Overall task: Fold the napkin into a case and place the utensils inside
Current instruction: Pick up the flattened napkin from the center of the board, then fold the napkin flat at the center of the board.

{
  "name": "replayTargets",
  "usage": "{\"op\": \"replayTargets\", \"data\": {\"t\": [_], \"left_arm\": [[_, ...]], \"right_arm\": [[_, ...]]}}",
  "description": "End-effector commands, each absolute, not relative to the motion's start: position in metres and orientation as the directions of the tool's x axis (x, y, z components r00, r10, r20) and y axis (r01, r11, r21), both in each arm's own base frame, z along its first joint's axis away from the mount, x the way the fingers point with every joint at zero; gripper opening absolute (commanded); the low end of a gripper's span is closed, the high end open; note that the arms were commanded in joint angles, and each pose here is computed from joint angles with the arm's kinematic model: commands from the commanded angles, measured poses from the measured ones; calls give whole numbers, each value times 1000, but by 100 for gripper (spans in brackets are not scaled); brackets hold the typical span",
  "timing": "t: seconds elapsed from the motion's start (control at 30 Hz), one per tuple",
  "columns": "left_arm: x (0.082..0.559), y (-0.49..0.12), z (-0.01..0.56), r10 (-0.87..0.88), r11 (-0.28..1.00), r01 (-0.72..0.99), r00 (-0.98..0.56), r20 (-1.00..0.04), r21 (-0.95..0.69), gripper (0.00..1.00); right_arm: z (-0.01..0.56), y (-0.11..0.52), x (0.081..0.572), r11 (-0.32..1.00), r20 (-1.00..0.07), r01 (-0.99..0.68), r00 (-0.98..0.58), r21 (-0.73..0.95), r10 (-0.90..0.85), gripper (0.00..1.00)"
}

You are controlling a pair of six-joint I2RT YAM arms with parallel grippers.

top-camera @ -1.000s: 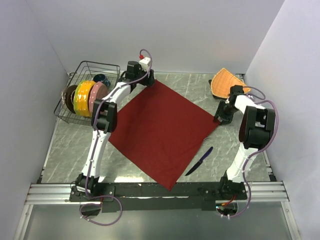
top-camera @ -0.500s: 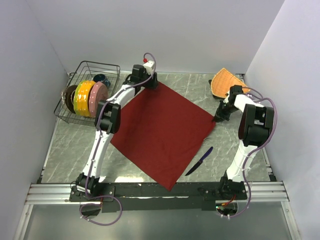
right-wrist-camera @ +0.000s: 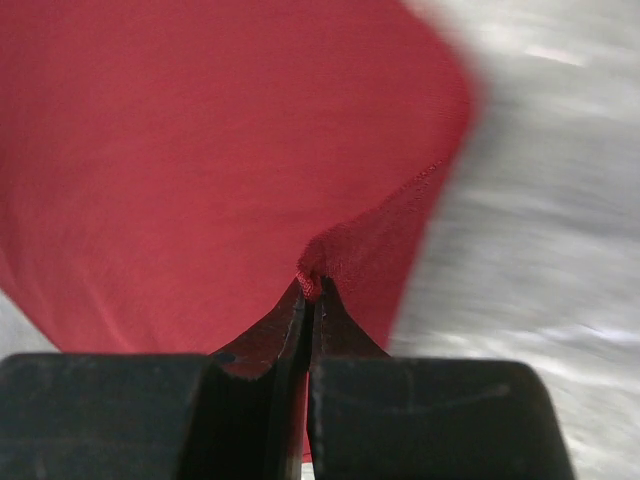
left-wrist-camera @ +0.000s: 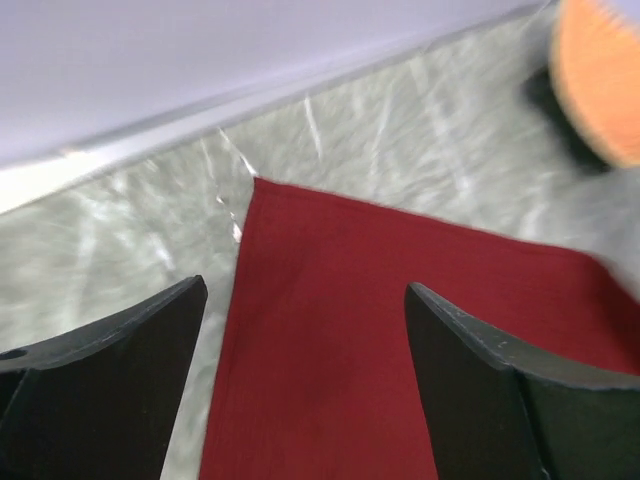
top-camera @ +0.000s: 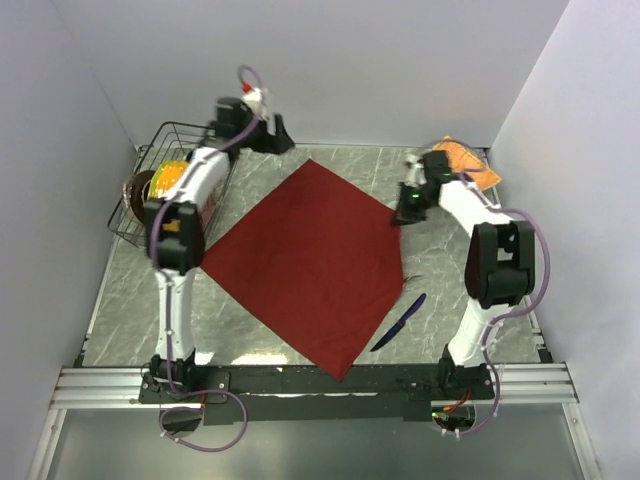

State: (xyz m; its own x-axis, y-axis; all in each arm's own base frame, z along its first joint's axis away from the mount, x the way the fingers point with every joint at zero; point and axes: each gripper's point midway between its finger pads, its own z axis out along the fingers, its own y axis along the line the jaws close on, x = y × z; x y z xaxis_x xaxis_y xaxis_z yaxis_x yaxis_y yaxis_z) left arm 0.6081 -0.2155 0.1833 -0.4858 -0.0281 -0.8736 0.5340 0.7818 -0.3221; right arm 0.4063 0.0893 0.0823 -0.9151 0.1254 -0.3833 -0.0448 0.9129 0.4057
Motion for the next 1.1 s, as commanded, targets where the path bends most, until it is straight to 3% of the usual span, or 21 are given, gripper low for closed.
{"op": "replayTargets", "data": {"t": [0.0,0.17,0.3,0.57,0.8,1.07], "left_arm": [[571,-173,257,-76,744,558,-475,-877,-367,87],[529,-127,265,-20,802,511,-494,-869,-309,86],[488,-101,254,12,820,486,-544,-839,-303,82],[425,-73,213,170,812,535,-599,-783,-233,76],[418,-77,172,197,809,524,-669,-717,-266,65],[442,-110,142,354,809,574,-647,-676,-126,59]], "right_arm": [[125,151,400,881,-534,-335,-838,336,-115,0],[122,220,358,771,-551,-565,-759,292,-347,0],[110,271,293,617,-527,-739,-650,270,-548,0],[95,264,187,328,-499,-899,-435,291,-749,0],[76,247,168,294,-447,-902,-415,316,-792,0],[60,241,160,315,-389,-880,-445,355,-807,0]]}}
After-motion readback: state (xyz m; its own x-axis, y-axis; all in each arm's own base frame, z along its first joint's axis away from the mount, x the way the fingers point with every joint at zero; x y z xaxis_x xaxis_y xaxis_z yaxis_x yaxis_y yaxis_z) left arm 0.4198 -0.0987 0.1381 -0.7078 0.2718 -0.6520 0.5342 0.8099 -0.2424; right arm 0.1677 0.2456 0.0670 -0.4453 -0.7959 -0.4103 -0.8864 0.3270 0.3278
